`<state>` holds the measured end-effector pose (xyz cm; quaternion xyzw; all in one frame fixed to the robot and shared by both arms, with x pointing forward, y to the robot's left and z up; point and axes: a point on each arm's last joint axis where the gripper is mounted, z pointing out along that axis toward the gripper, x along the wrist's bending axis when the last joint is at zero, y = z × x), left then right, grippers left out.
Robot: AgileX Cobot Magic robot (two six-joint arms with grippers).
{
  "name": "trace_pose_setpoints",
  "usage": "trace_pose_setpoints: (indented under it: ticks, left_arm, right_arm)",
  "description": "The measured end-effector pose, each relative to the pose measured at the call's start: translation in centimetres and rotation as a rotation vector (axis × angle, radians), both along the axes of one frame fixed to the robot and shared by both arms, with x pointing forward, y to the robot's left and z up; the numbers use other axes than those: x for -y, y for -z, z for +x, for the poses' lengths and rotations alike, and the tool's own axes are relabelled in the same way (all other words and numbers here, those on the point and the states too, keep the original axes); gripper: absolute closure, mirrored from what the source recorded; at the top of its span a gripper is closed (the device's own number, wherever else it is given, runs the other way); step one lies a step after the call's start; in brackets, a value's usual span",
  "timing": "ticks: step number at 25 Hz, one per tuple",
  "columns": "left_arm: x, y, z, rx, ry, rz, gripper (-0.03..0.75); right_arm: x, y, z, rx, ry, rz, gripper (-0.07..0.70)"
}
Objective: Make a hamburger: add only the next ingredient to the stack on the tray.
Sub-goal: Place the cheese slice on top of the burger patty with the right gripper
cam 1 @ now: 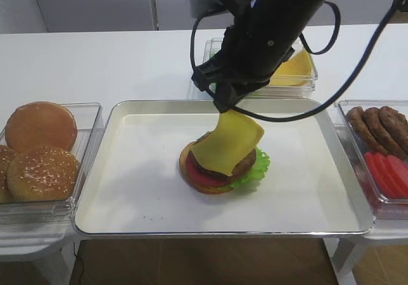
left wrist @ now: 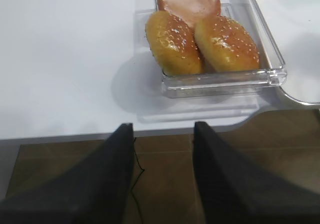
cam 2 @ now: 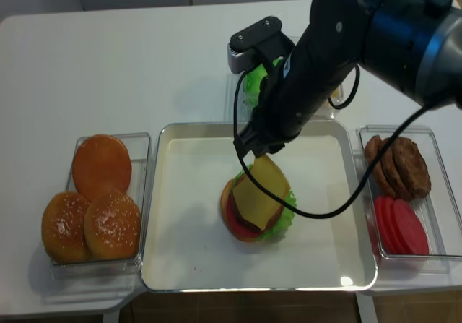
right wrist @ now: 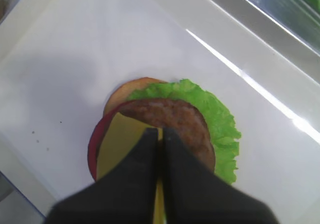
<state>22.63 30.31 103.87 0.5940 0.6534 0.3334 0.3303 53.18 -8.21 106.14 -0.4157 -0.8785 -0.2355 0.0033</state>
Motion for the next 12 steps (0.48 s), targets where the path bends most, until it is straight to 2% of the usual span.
trace_pose_setpoints:
  ticks: [12]
  left_arm:
    - [0.00,0.00,0.00,0.000,0.000,0.000,0.417]
  right_arm:
    - [0.25,0.62,0.41,0.019,-0.006,-0.055,0.626]
